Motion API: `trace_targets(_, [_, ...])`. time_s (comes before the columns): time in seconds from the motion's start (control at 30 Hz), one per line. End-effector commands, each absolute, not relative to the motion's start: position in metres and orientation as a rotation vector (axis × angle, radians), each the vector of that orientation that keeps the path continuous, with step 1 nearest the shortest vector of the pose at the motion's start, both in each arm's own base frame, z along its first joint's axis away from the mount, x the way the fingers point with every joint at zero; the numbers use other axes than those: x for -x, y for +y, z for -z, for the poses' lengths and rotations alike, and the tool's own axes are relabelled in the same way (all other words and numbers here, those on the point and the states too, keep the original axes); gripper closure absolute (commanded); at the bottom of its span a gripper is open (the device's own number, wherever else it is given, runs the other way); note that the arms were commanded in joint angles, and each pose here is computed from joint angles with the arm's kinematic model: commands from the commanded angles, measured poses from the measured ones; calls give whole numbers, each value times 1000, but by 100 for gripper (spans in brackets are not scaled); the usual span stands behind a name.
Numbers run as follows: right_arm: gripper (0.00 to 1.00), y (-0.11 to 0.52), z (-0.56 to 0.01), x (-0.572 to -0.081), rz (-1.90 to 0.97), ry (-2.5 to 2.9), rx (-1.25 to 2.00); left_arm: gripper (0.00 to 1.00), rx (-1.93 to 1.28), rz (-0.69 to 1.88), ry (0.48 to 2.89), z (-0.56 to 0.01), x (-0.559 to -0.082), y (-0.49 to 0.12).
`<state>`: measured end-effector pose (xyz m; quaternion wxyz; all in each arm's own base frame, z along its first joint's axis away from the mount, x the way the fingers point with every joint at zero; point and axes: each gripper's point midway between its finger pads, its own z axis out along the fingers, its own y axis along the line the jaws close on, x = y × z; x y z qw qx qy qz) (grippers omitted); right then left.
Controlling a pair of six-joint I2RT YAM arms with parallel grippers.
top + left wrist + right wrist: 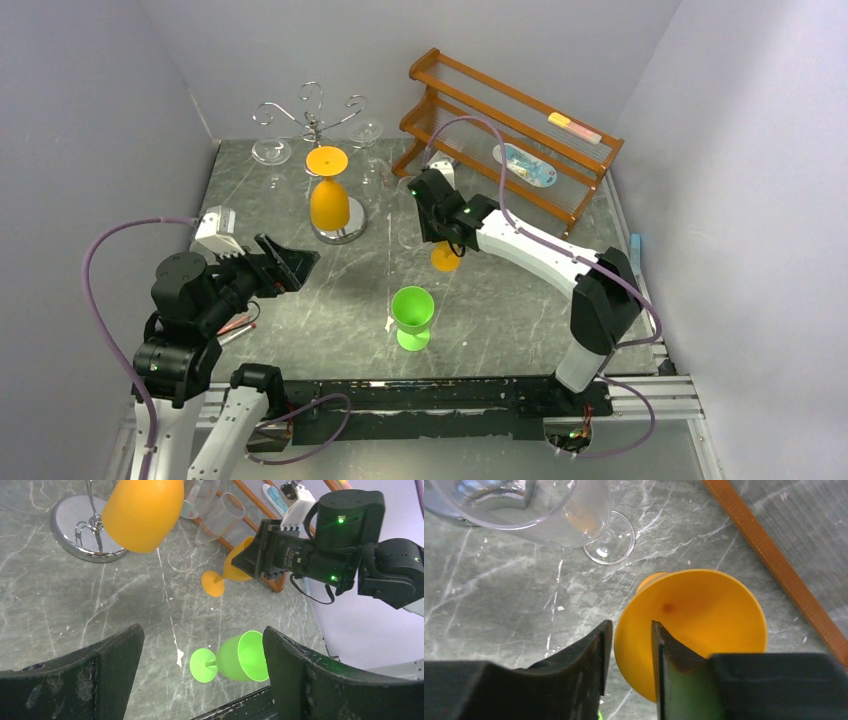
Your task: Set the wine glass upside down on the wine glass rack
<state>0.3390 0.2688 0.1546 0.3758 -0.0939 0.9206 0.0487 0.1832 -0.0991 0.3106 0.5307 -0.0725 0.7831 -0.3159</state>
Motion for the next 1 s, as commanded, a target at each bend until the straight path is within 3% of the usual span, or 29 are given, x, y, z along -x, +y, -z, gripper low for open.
trace_targets(0.0, [69,273,-160,-341,-79,2327,336,8,154,822,1878,-310,-177,-108])
trace_targets(0.2, [100,267,-185,-326,-80,2285,356,8,176,840,1872,-315,-174,-109])
trace_targets(0.4, [100,262,-238,-307,-219,2210,284,8,170,884,1854,-330,-171,-114])
trace_targets(0.73, [100,271,-398,-258,-787,1786,240,7,106,1072,1730,-393,-167,-135])
trace_targets(0.97, [100,285,-478,-219,-1102,1515,312,7,140,1174,1649,-427,-178,-142])
